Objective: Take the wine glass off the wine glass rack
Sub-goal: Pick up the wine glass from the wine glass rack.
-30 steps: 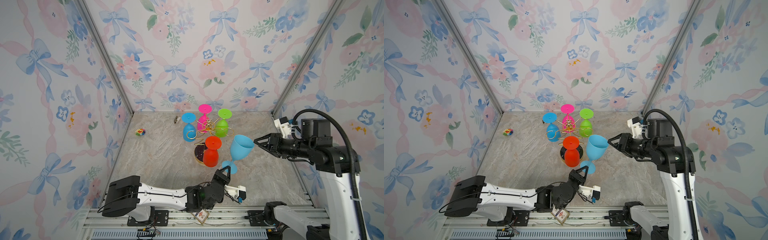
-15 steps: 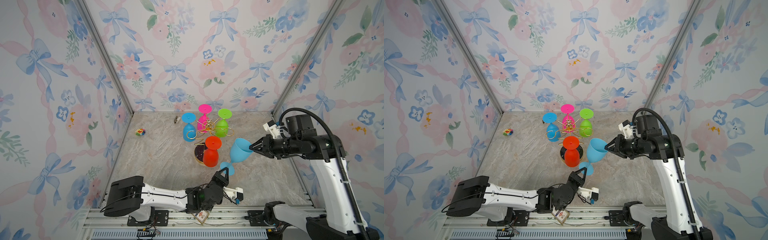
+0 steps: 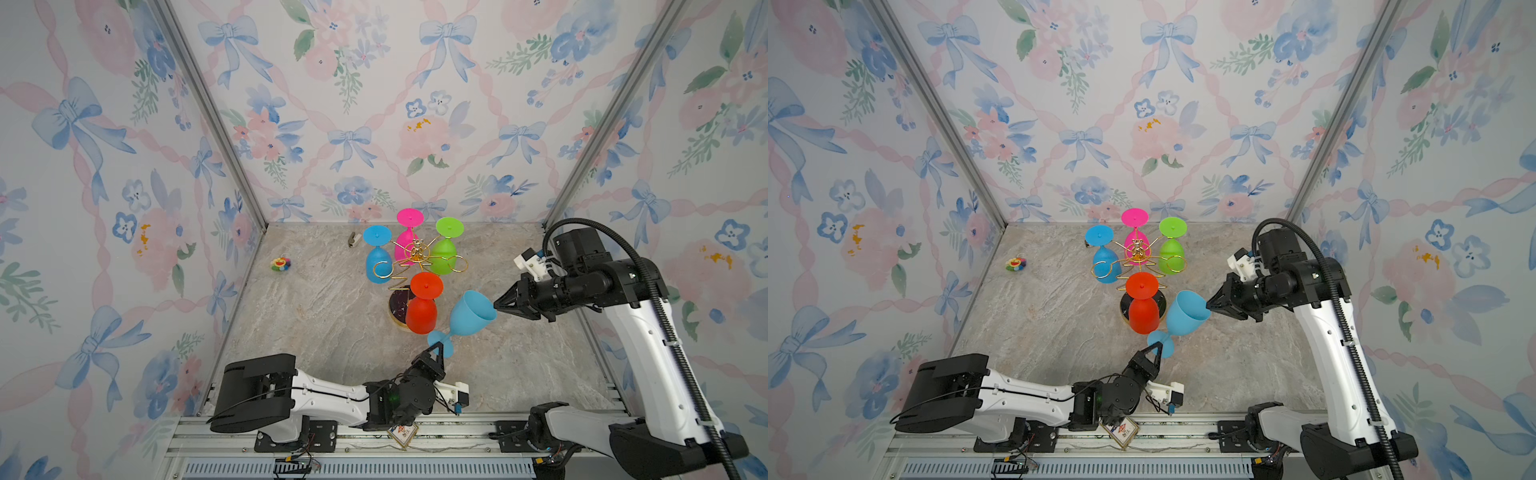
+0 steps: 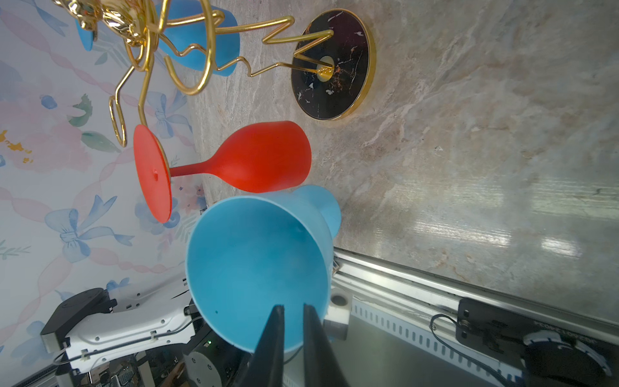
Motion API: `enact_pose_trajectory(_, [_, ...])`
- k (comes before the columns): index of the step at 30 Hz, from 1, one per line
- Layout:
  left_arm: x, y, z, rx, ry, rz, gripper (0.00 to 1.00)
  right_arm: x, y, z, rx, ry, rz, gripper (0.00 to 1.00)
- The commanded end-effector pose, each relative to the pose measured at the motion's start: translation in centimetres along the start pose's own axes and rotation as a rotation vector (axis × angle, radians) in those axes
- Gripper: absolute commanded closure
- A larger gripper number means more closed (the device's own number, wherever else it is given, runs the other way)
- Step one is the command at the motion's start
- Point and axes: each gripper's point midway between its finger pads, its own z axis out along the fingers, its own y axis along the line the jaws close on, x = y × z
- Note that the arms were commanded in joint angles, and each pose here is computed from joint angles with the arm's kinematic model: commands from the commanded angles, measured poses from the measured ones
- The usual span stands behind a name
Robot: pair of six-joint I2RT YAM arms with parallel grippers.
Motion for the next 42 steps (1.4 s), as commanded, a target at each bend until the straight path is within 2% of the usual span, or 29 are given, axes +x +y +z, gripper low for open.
enact_pose_trajectory(1, [0.4, 1.7, -0.3, -0.062, 0.011, -0.036, 1.00, 1.1, -0.5, 0.5, 0.020, 0.057, 0.009, 0.76])
enact_pose_trajectory(4, [0.4, 1.7, -0.2, -0.068, 0.016, -0.031, 1.00, 1.1, -0.7, 0.4, 0.031, 0.054, 0.002, 0.71])
enact_pose_trajectory(9, [0.4, 1.6, -0.3, -0.072, 0.016, -0.021, 1.00, 1.3, -1.1, 0.6, 0.048, 0.058, 0.002, 0.71])
enact_pose_trajectory(33, [0.1, 1.8, -0.3, -0.102, 0.003, 0.016, 1.00, 1.3, -1.0, 2.0, 0.015, 0.091, 0.013, 0.99])
enact_pose_trajectory(42, [0.0, 1.6, -0.1, -0.098, 0.015, 0.032, 1.00, 1.2, -0.6, 2.0, -0.014, 0.084, 0.016, 1.00])
